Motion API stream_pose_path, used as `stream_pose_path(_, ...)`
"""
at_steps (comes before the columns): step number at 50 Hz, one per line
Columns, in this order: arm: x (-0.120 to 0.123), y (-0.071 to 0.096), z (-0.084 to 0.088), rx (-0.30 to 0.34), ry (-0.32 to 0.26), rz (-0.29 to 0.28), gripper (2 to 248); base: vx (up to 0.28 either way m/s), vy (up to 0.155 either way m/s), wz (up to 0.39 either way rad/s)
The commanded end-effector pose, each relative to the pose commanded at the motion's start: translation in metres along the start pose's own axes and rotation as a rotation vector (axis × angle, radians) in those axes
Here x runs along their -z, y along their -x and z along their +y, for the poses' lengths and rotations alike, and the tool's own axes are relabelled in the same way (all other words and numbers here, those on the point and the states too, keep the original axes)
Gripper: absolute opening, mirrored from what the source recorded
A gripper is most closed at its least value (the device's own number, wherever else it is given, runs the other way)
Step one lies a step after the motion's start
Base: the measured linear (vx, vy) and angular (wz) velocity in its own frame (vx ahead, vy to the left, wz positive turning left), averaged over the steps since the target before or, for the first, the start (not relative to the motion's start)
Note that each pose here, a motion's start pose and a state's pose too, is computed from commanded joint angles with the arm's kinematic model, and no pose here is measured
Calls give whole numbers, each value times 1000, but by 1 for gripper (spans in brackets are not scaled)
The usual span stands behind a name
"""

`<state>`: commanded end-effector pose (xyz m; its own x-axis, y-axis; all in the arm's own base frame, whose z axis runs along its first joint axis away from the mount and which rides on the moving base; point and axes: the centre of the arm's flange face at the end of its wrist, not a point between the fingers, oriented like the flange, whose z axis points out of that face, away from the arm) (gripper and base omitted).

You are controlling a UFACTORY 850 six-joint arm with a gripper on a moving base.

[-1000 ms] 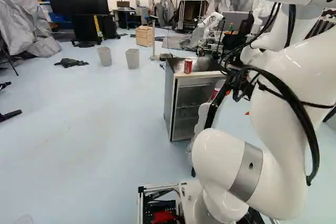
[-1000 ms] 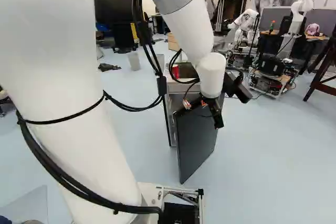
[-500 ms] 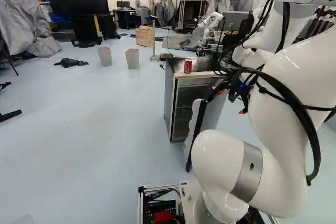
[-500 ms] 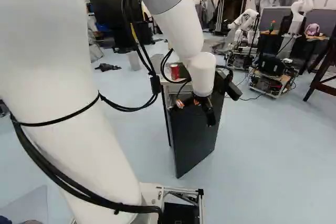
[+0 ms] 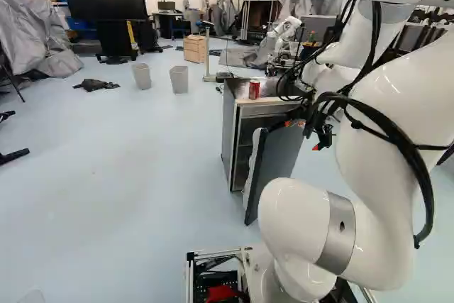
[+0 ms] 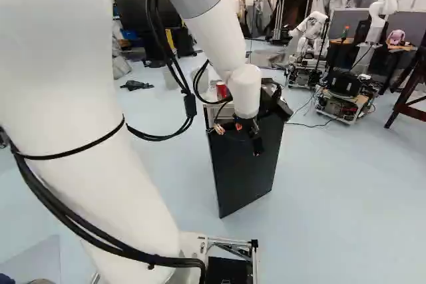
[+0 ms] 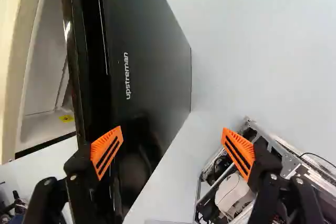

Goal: Grab a drink from the fridge

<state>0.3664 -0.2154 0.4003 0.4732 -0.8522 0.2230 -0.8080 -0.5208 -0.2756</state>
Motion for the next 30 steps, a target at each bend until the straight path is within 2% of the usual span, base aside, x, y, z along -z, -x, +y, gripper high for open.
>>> stream_pose_path(30,-7,22,-42,105,-26,-30,247,0,0,0)
